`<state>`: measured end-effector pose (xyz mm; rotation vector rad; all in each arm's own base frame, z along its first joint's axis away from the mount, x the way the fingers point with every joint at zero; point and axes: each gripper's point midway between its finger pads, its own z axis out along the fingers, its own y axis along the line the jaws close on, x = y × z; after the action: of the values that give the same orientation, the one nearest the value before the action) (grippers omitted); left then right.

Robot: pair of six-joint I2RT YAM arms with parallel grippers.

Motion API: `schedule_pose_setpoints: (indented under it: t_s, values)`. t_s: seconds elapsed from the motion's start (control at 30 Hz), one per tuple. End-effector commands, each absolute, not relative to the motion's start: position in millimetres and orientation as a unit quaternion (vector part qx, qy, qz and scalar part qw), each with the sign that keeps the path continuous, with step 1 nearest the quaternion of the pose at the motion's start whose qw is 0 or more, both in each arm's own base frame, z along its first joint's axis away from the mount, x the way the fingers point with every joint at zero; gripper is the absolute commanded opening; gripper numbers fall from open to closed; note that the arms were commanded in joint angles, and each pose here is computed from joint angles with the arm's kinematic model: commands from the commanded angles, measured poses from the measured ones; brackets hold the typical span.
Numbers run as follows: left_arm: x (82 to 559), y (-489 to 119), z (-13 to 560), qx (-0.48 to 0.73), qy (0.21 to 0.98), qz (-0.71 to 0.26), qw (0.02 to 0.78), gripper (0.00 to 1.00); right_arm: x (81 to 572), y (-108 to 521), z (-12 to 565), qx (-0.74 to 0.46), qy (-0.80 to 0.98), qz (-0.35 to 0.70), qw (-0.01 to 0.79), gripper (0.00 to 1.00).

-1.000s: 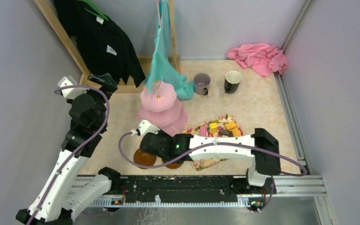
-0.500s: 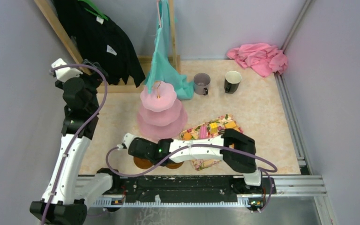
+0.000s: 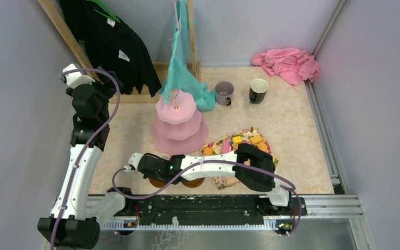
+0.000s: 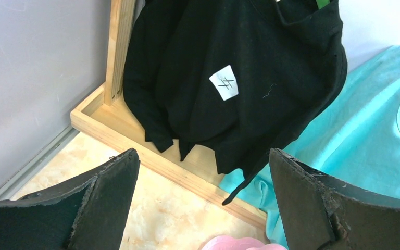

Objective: Serve the afternoon tea
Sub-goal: Place the clamp at the center of the board.

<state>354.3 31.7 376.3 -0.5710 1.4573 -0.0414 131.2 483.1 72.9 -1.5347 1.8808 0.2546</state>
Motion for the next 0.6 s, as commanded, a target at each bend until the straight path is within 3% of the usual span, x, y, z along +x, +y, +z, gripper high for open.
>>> schedule_pose_setpoints:
  t_s: [0.0, 0.23, 0.5, 0.57]
  values:
    - [356, 32, 377, -0.261, 0.645, -0.030, 0.717, 0.99, 133, 504, 81, -0.591, 0.716, 0.129, 0.347, 0.00]
    - [357, 32, 370, -0.268, 0.645, -0.033, 0.715, 0.99, 134, 501, 63, -0.595, 0.723, 0.127, 0.326, 0.05]
    - [363, 30, 365, -0.268, 0.649, -0.037, 0.711, 0.99, 135, 500, 65, -0.594, 0.724, 0.129, 0.327, 0.53]
    - [364, 30, 364, -0.267, 0.649, -0.038, 0.711, 0.99, 136, 501, 68, -0.593, 0.723, 0.129, 0.331, 0.56]
